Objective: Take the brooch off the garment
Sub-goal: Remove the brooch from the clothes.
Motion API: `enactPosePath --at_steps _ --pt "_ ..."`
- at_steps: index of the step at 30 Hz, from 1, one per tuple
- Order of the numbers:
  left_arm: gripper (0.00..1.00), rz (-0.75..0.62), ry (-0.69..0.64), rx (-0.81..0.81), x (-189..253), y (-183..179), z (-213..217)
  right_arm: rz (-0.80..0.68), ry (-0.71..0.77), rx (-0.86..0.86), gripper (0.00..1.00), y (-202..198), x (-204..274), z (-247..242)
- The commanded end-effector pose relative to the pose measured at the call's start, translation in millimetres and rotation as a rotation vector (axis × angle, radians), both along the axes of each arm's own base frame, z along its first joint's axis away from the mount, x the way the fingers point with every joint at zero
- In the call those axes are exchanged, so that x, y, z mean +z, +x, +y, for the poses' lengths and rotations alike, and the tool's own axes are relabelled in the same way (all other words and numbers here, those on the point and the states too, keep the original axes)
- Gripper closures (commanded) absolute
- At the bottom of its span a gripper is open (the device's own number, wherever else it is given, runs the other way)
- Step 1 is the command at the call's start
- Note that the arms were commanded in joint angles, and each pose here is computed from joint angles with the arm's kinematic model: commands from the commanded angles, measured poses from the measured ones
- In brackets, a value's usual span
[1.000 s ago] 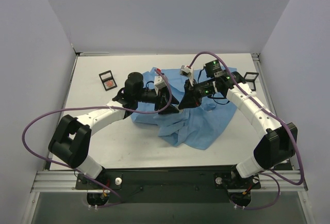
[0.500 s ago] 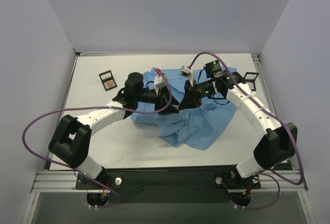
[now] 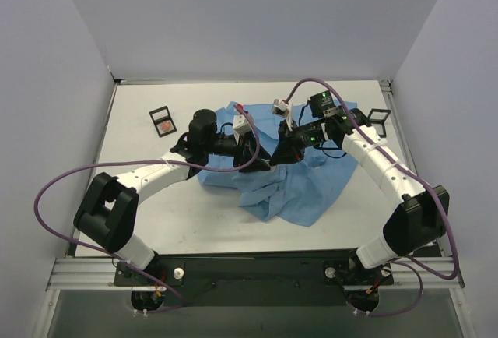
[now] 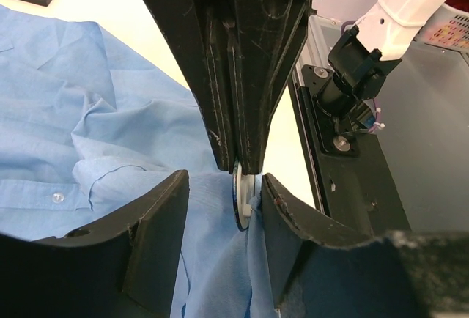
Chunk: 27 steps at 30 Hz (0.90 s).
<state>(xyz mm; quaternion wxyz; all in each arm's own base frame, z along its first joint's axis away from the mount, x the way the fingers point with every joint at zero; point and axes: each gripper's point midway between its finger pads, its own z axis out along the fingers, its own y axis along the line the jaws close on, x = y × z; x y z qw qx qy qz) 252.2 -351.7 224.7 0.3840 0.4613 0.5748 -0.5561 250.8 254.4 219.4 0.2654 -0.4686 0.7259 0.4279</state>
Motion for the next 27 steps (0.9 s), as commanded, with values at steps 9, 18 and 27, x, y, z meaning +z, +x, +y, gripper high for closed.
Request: enactPosePath --at_steps 9,18,27 --pt "0.44 -0.032 -0.006 -0.012 0.2 0.8 -2.0 -0.024 0.087 0.052 1.00 -16.7 25.3 0.0" --pt "0.53 -0.030 -0.003 -0.012 -1.4 1.7 -2.6 -0.030 0.105 0.065 1.00 -20.3 29.1 0.0" --pt "0.60 -0.029 -0.001 -0.011 -1.6 2.3 -2.8 -0.031 0.115 0.077 1.00 -22.5 30.0 0.4"
